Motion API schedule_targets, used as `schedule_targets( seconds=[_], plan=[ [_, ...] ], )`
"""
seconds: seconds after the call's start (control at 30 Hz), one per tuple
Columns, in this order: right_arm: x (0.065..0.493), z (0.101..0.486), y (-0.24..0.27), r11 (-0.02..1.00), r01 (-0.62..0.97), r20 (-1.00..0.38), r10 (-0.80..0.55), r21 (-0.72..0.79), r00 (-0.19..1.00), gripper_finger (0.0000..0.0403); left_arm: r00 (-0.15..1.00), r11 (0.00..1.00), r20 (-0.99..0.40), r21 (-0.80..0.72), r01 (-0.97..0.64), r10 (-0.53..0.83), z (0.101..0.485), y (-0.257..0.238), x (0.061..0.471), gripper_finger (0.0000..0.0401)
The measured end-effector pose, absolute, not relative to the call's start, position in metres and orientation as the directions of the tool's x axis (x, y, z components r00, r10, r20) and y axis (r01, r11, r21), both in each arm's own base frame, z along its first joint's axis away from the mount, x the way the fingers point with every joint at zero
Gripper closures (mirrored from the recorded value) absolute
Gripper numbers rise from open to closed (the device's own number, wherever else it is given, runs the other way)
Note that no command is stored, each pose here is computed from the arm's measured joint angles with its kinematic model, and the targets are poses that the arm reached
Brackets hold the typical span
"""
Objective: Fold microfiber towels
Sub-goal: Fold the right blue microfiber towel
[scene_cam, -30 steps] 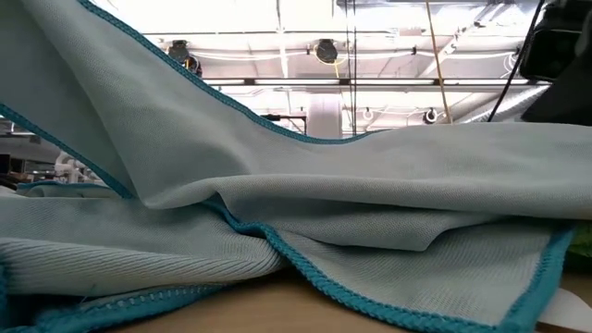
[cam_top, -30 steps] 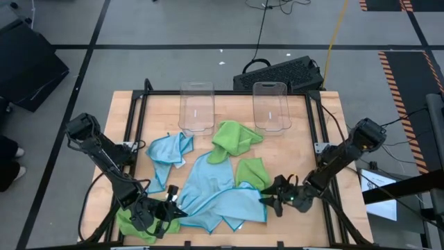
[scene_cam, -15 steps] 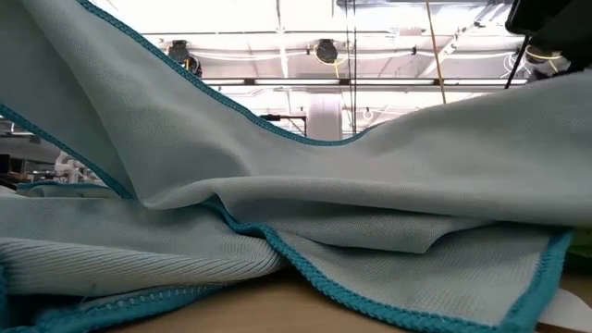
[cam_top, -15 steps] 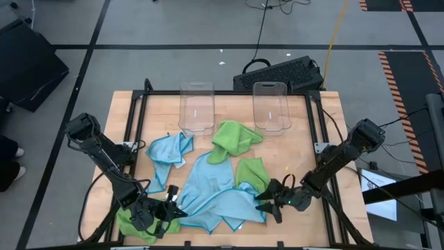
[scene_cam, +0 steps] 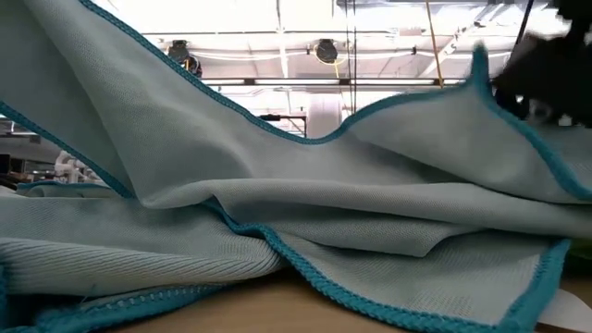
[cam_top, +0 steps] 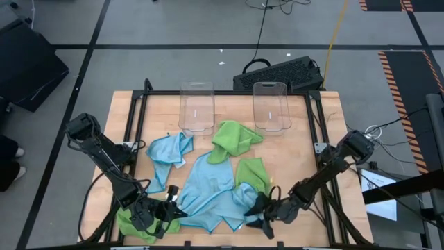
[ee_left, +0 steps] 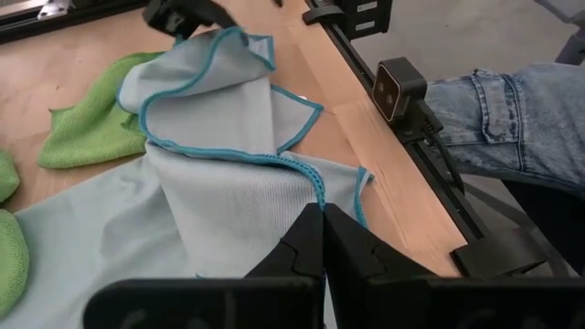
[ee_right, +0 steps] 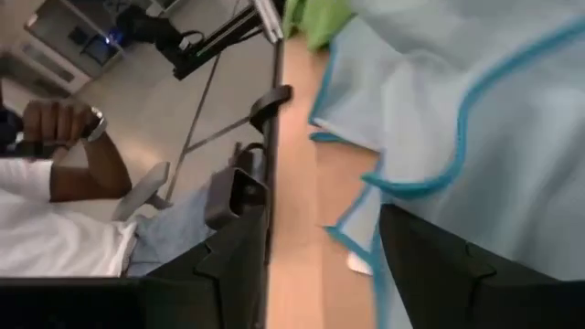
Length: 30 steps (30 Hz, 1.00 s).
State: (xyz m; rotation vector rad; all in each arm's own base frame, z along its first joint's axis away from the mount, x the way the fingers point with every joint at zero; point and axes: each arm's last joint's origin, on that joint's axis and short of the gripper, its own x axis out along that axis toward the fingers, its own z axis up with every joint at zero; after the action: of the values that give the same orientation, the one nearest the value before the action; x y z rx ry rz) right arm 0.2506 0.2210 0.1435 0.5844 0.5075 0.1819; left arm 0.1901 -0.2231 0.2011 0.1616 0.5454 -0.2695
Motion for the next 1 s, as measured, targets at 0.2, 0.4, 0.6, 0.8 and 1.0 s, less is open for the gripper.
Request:
schedule_targets(
  seconds=[0.2,0.4,0.6,0.8,1.0],
  plan=[
    [0.248,0.176,0.229,0.911,0.093,-0.493,0.130,0.403,0.860,0.0193,0.821,0.952,-0.531,0.080,0.295,-0.209,0.201,-0.223,0.190,0.0398],
    [0.252,0.183,0.241,0.964,0.111,-0.489,0.022,0.242,0.872,0.0193,0.821,0.952,-0.532,0.082,0.296,-0.209,0.201,-0.223,0.190,0.0398],
    [0.271,0.151,0.264,1.000,-0.004,-0.532,0.008,0.009,0.847,0.0193,0.829,0.954,-0.524,0.095,0.285,-0.196,0.201,-0.223,0.190,0.0398],
    [0.298,0.138,0.292,0.967,-0.121,-0.519,-0.014,-0.226,0.855,0.0197,0.830,0.955,-0.522,0.087,0.282,-0.197,0.202,-0.223,0.190,0.0398],
    [0.318,0.135,0.301,0.906,-0.173,-0.558,-0.081,-0.387,0.826,0.0222,0.830,0.955,-0.521,0.088,0.282,-0.197,0.202,-0.223,0.190,0.0398]
  ],
)
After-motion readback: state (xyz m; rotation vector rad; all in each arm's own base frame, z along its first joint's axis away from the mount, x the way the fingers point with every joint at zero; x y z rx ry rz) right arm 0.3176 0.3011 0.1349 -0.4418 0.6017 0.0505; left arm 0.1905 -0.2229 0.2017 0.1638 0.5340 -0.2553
